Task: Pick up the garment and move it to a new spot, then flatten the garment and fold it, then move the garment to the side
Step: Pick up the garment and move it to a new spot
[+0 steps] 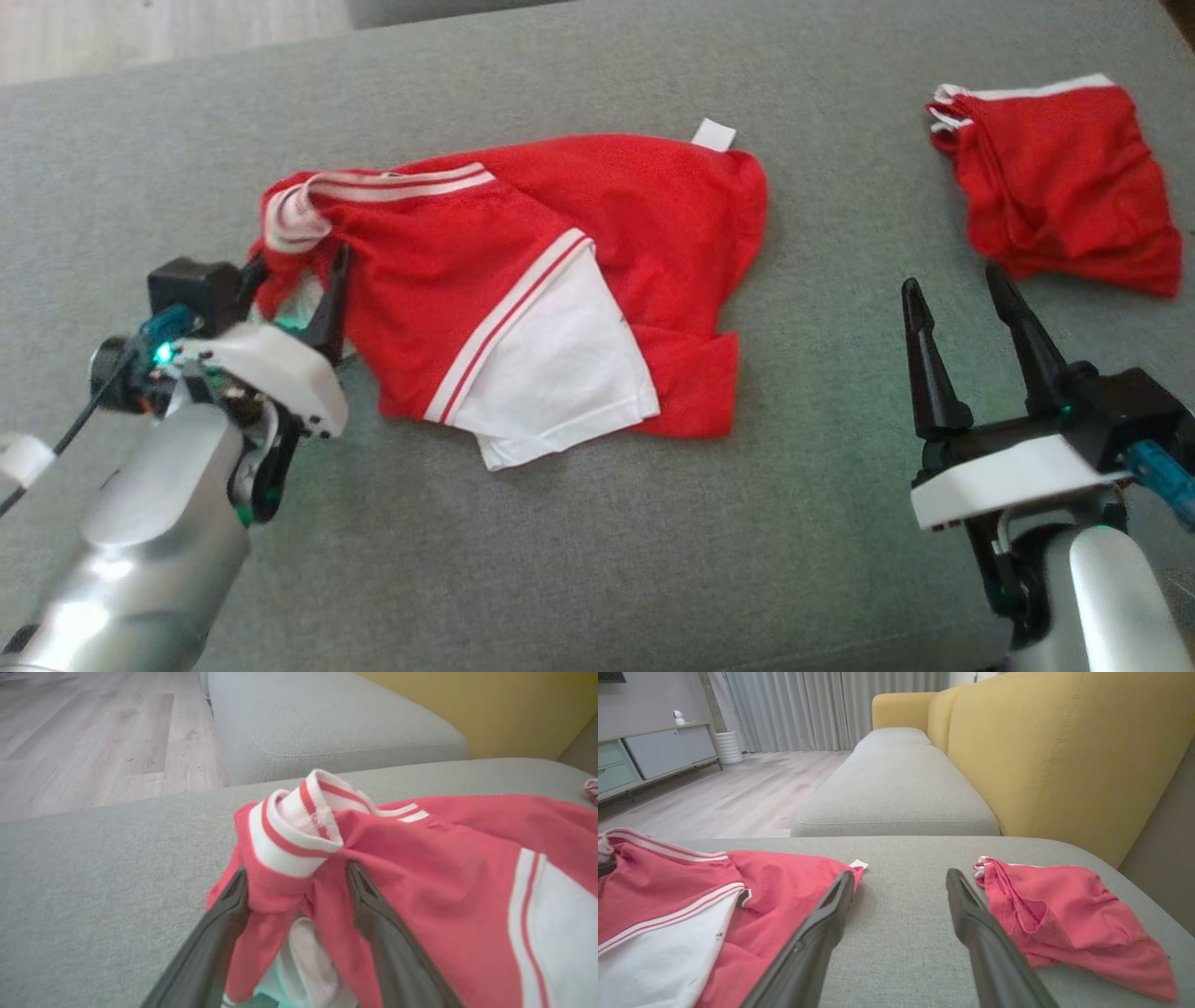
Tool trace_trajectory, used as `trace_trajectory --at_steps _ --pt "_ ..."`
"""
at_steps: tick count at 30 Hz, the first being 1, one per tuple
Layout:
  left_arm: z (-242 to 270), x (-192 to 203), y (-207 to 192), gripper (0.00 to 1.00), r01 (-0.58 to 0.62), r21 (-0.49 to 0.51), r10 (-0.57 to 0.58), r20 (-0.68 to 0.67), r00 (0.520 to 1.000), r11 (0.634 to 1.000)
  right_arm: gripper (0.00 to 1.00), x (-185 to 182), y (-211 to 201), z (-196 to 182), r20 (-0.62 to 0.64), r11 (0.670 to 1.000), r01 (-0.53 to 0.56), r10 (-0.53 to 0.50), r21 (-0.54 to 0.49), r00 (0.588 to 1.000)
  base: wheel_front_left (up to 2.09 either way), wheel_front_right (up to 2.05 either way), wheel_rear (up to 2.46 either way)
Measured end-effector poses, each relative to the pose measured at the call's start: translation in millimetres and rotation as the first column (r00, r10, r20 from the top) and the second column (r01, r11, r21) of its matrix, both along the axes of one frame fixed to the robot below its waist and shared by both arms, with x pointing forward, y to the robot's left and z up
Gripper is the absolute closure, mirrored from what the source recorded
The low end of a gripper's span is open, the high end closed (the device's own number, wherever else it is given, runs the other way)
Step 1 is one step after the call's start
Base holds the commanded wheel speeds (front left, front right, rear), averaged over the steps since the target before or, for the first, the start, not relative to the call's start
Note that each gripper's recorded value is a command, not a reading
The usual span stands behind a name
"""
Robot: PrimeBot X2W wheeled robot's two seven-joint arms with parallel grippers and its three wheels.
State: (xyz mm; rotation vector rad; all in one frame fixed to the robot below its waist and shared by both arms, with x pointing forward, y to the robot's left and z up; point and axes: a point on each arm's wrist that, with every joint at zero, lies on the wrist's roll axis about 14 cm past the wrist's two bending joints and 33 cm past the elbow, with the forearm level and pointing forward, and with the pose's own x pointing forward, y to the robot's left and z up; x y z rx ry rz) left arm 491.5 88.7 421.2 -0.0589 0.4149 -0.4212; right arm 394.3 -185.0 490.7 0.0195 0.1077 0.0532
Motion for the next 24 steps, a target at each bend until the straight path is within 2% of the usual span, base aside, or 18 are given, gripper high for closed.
trace_trajectory --at_steps 5,13,24 --pt "-11 3 13 0.0 -0.04 0.037 0.039 0.019 0.999 0.999 0.0 -2 -4 -5 -0.012 1.0 0.012 -0.012 -0.003 1.0 0.0 0.0 0.0" --pt "26 -2 24 0.0 -0.087 -0.02 0.089 0.139 0.986 0.996 0.0 -3 6 8 0.028 1.0 -0.018 0.018 0.002 0.999 0.0 0.0 0.0" --pt "45 -83 46 0.0 -0.209 -0.145 0.234 0.181 0.955 0.967 0.0 -35 19 14 0.038 0.998 -0.054 0.053 0.011 0.998 0.0 0.0 0.0"
